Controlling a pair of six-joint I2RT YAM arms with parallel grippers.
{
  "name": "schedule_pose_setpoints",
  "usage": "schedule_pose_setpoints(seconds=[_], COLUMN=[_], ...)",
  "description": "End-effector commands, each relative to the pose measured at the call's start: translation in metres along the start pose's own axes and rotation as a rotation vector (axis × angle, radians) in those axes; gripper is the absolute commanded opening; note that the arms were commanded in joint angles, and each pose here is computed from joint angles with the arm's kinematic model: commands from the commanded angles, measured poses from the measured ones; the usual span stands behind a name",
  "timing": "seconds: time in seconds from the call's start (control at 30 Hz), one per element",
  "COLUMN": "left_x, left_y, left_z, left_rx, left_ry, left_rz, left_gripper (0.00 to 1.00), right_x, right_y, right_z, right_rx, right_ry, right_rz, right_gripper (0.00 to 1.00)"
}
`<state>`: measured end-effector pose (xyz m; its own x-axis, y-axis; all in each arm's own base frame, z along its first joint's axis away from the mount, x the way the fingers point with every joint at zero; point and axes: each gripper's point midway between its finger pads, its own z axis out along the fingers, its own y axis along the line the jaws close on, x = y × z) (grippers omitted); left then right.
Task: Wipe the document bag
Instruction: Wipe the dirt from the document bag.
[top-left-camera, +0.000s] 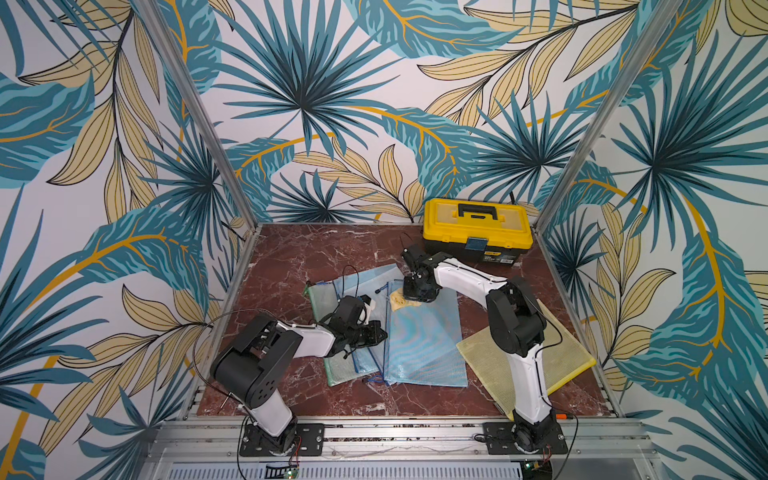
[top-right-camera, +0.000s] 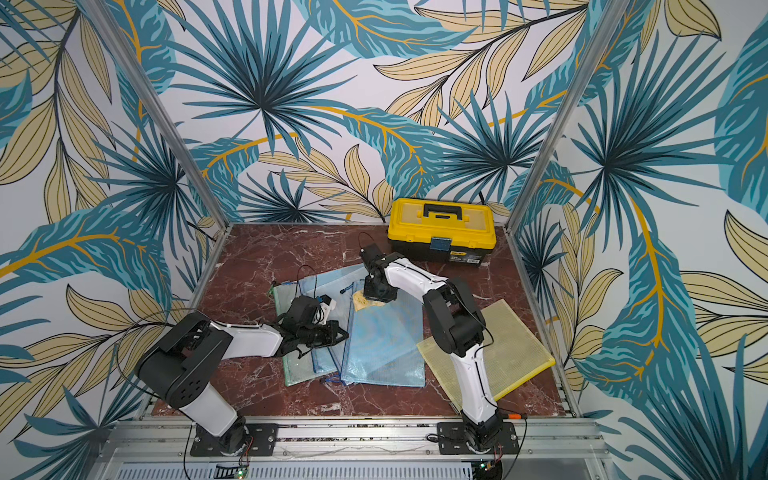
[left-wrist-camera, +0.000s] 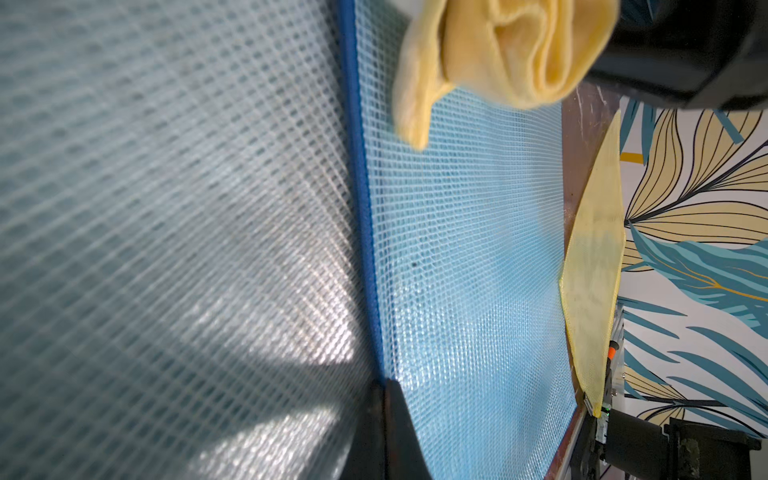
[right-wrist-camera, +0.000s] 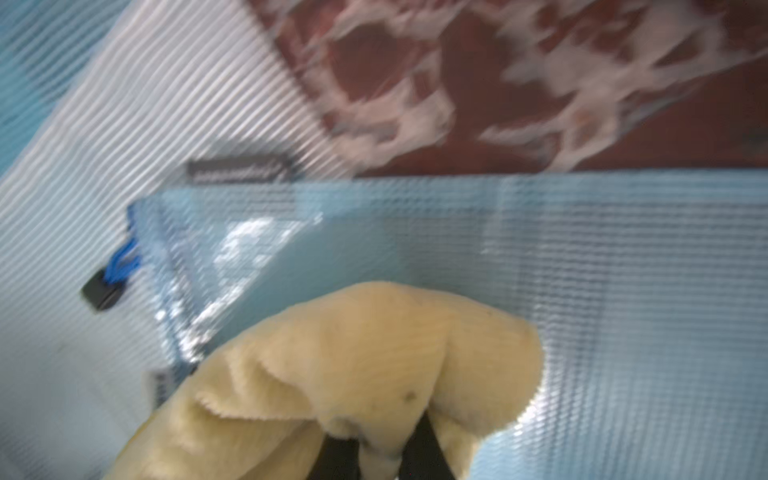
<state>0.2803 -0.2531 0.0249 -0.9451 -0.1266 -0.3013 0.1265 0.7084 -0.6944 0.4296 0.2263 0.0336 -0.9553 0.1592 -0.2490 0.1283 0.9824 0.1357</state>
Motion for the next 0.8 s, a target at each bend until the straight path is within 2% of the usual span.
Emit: schedule_pose_setpoints(seconds=[0.0, 0.23, 0.37, 0.5, 0.63, 0.77], left_x=[0.003, 0.001, 0.003, 0.004, 0.003, 0.001], left_y=[0.005, 0.001, 0.0, 0.001, 0.002, 0.001], left_z=[-0.005, -0.005, -0.006, -0.011, -0.017, -0.018], left_rx=[-0.018, -0.007, -0.004, -0.008, -0.017, -0.016], left_ry=[-0.006, -0.004, -0.004, -0.017, -0.044, -0.05], left_rz=[-0.011, -0.015, -0.016, -0.022, -0.027, -0.031], left_gripper=[0.0, 0.0, 0.0, 0.0, 0.0, 0.0], right_x=[-0.004, 0.006, 0.01, 0.004, -0.002, 0.009], right_y=[-0.059, 0.019, 0.033, 0.006, -0.05, -0.106], right_z=[0.009, 0.003, 0.022, 0.024, 0.01, -0.005], right_rx=[0.164, 0.022, -0.008, 0.061, 0.092, 0.149], right_ry=[0.062, 0.035, 0.074, 0.07, 0.043, 0.05], right_rz=[0.045, -0.062, -0.036, 0.004, 0.092, 0.137], right_gripper=[0.0, 0.0, 0.0, 0.0, 0.0, 0.0])
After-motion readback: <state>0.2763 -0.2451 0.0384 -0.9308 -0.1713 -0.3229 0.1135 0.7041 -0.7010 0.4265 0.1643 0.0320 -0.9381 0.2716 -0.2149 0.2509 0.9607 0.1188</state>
